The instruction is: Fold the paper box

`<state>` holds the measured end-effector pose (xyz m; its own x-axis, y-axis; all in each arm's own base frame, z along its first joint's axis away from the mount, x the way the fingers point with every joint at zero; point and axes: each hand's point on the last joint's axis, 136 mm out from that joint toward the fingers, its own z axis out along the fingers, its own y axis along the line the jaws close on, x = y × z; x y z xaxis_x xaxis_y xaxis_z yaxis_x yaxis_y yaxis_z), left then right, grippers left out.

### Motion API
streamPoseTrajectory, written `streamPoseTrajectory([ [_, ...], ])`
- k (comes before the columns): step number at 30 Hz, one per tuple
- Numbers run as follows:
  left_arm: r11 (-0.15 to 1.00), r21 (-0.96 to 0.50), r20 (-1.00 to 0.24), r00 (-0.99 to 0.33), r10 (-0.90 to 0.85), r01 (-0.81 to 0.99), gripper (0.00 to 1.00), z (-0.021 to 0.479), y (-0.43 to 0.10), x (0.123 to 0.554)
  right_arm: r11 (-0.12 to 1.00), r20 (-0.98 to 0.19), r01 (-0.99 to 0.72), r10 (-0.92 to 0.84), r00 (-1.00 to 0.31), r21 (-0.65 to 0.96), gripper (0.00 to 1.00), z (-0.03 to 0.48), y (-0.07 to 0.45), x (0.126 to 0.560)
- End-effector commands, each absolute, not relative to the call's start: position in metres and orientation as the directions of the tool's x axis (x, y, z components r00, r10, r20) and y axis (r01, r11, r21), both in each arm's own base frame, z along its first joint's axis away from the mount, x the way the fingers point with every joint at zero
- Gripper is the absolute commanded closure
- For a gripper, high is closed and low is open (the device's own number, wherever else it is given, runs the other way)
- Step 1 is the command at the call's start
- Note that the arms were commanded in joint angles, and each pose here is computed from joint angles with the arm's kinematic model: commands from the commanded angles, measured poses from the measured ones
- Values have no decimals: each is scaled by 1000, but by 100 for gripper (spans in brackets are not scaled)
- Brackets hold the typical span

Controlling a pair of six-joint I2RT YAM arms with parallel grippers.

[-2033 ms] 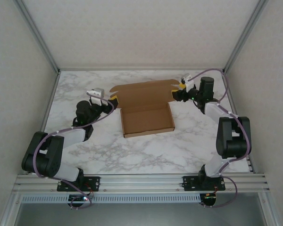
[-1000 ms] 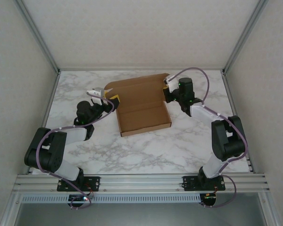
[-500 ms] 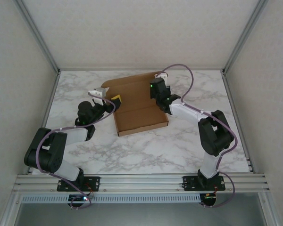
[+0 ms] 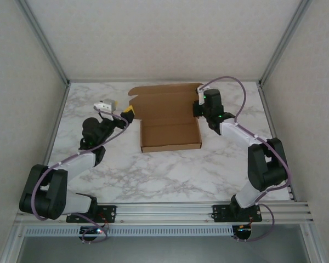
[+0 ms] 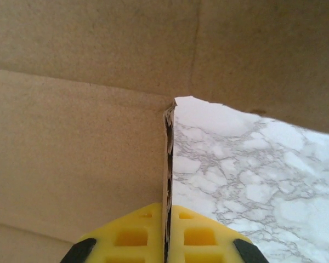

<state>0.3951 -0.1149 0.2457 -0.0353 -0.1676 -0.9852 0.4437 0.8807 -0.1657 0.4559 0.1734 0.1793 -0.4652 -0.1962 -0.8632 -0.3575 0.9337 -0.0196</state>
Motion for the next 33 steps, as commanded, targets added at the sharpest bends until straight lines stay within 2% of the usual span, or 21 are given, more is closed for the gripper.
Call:
streamPoseTrajectory([
  [1, 826, -73, -997, -27, -69, 559, 19, 246, -125, 392, 827, -888, -563, -262, -377, -5, 100, 187, 199, 439],
  [6, 759, 43, -998, -6, 62, 650, 20, 223, -131, 403, 777, -885, -630, -295, -361, -3, 100, 176, 204, 432],
  [10, 688, 23, -996, -42, 78, 726, 26, 213, -122, 421, 762, -897, -648, -272, -348, 20, 100, 180, 209, 429],
  [14, 656, 71, -983, -60, 175, 752, 26, 191, -119, 436, 752, -899, -658, -275, -342, 20, 100, 182, 210, 426],
  [19, 619, 52, -984, -67, 167, 784, 27, 181, -122, 444, 740, -899, -672, -287, -332, 11, 100, 186, 212, 425],
  [21, 571, 33, -980, -87, 182, 820, 33, 175, -128, 444, 743, -897, -669, -288, -334, 11, 100, 185, 211, 426],
  [24, 502, 32, -963, -108, 248, 864, 48, 162, -133, 438, 751, -894, -660, -290, -341, 8, 100, 183, 210, 428],
  [26, 498, 41, -957, -110, 270, 866, 54, 158, -133, 435, 757, -891, -654, -291, -348, 8, 100, 180, 209, 429],
  [33, 570, 75, -963, -90, 256, 818, 54, 162, -123, 434, 774, -877, -633, -316, -362, -17, 100, 175, 203, 432],
])
